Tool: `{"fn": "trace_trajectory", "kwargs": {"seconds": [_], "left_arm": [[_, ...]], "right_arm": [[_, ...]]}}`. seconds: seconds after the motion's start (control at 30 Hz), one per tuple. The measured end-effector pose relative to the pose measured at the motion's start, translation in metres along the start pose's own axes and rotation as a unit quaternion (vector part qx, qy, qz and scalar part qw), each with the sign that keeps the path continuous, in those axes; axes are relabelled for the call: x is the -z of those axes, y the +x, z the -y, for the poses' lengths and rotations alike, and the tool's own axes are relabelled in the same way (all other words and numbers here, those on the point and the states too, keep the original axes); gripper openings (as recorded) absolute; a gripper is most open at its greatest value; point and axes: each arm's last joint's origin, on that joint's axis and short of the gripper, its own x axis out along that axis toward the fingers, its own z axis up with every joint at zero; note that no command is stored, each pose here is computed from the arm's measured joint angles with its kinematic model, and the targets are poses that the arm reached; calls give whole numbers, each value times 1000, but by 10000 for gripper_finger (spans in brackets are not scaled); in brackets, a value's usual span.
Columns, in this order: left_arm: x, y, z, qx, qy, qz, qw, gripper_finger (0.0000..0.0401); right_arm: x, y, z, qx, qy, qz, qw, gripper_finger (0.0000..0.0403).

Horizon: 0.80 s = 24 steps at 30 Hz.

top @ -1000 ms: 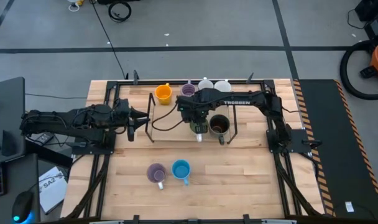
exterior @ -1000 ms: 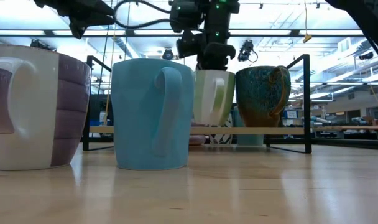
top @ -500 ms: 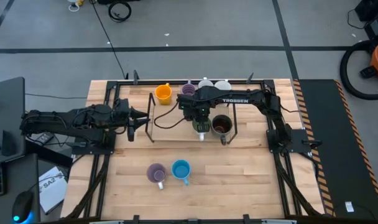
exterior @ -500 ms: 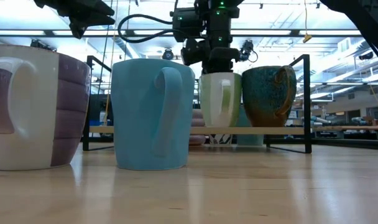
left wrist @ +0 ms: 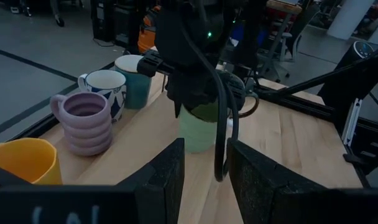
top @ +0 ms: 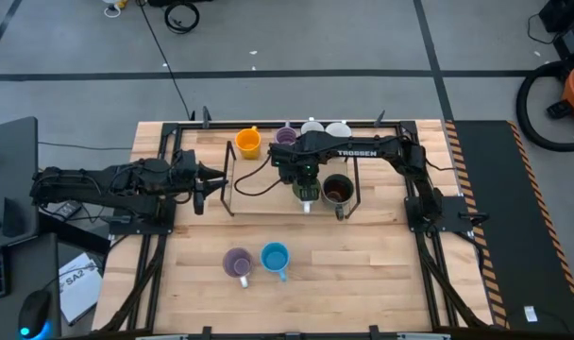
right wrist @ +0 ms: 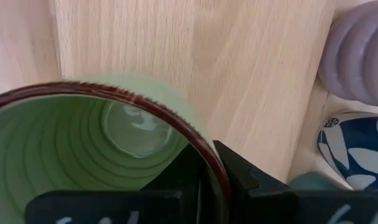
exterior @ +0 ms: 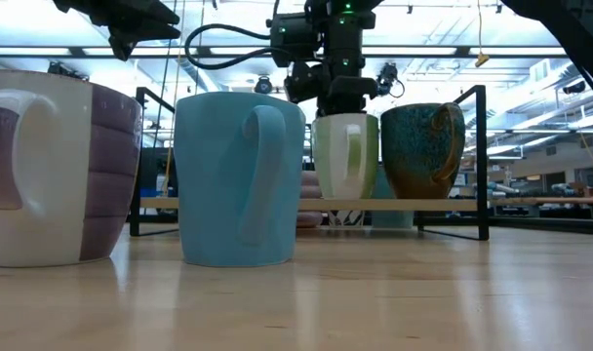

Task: Place coffee mugs
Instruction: Put the green mug on the shelf, then put the blue on the shelf

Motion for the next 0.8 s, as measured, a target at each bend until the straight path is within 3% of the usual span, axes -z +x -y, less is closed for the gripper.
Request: {"fn": "trace_trajectory", "kwargs": {"seconds": [0.4,0.8], "left_arm": [[0,0,0,0,0,0,1000,125],[0,0,0,-1,-1,-2,1000,125]], "right_arm": [[1,0,0,0,0,-5,1000,99],[-3,-44,1,34,0,19,999,141]]}}
